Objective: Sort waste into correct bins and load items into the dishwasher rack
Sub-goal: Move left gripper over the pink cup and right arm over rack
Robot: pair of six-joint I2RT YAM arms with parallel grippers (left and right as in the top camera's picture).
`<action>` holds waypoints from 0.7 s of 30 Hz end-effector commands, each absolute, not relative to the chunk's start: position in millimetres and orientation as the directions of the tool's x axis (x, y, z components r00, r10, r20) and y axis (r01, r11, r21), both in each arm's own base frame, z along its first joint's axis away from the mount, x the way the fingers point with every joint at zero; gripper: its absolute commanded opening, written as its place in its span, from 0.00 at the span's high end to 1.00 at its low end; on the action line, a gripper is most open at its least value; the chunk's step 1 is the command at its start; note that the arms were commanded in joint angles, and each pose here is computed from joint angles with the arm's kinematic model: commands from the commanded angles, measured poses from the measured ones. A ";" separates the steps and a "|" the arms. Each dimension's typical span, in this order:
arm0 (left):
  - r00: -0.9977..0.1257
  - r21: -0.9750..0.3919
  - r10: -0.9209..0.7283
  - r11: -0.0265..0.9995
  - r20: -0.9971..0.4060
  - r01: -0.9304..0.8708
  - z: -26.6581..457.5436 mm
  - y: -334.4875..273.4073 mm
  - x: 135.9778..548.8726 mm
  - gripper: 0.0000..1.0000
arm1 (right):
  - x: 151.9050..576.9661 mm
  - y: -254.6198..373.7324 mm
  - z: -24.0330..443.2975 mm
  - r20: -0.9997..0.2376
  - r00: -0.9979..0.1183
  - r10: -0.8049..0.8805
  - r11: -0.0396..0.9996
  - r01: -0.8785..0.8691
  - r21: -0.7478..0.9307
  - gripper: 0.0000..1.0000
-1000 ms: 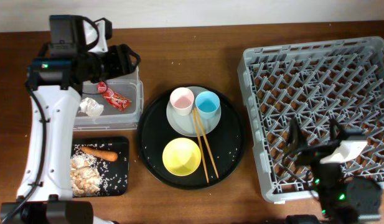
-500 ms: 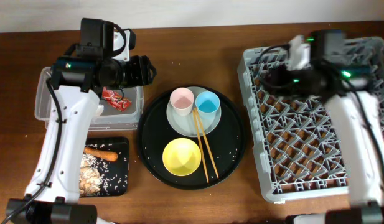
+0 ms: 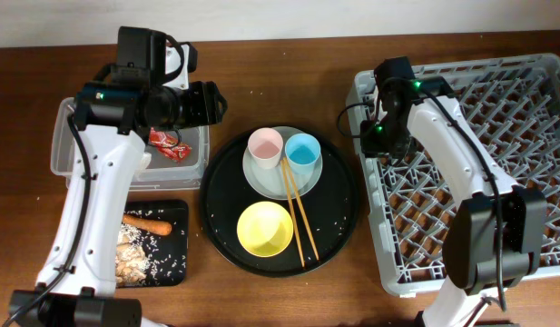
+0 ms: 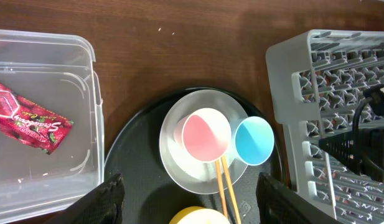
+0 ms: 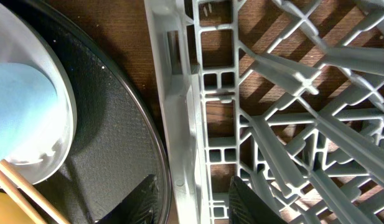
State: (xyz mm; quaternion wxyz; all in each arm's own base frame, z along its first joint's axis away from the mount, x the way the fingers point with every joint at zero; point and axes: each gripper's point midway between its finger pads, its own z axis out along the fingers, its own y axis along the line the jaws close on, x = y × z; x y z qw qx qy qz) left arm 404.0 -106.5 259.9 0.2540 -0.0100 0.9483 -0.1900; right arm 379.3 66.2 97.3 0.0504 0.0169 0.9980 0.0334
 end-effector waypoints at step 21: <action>-0.863 -0.320 -0.100 0.944 -0.496 0.075 261.3 -99.6 405.0 0.32 | 371.7 76.7 79.6 -0.058 -0.998 0.040 0.993 0.034 0.114 0.95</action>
